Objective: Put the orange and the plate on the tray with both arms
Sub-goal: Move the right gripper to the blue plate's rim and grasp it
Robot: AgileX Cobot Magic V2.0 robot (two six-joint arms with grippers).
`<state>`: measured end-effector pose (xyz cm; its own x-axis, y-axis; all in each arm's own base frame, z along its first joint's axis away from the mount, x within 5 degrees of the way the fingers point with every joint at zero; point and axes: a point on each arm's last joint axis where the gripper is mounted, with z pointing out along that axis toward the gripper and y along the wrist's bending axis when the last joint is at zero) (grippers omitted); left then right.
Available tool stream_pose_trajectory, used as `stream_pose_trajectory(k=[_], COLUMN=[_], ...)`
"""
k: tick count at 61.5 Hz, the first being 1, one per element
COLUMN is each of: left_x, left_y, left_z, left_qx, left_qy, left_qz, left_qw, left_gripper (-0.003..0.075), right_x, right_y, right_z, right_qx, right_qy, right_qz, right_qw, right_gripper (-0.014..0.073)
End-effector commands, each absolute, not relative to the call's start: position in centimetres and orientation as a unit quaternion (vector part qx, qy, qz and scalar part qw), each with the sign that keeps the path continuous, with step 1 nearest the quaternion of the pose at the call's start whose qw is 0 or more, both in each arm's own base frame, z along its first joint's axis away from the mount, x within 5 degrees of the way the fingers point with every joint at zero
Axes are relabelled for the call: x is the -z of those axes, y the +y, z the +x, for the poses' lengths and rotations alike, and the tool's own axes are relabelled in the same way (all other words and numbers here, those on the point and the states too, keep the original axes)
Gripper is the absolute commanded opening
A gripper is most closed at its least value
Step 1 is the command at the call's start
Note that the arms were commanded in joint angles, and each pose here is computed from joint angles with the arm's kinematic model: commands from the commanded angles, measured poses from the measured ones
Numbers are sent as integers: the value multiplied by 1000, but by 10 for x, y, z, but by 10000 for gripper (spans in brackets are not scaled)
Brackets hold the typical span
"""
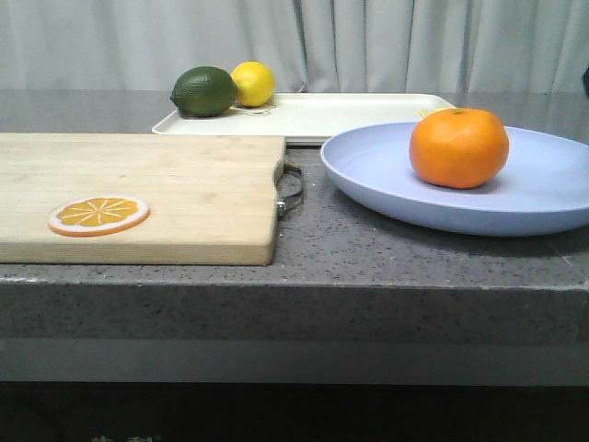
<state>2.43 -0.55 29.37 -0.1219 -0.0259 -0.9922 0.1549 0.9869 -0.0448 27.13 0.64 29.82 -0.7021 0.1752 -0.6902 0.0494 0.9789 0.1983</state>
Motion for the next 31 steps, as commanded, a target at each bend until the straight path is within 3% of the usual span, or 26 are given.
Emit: stream_pose_trajectory(k=[1,17,31], left_x=[-309,-309,-309], left_y=[-6,-6,-6], left_z=[24,24,24], left_qx=[78,78,78], left_qy=[712,712,712], left_qz=[35,35,35], left_qw=[697,697,697], left_gripper=[-18,-18,-18], right_x=[-308,-291,-277], right_y=[6,1,-4], right_z=[294,330,337], right_qx=[-90,-98,-146], right_qy=[915,942,950], right_qz=[63,50,52], right_qw=[388,317,270], right_gripper=[485,485,456])
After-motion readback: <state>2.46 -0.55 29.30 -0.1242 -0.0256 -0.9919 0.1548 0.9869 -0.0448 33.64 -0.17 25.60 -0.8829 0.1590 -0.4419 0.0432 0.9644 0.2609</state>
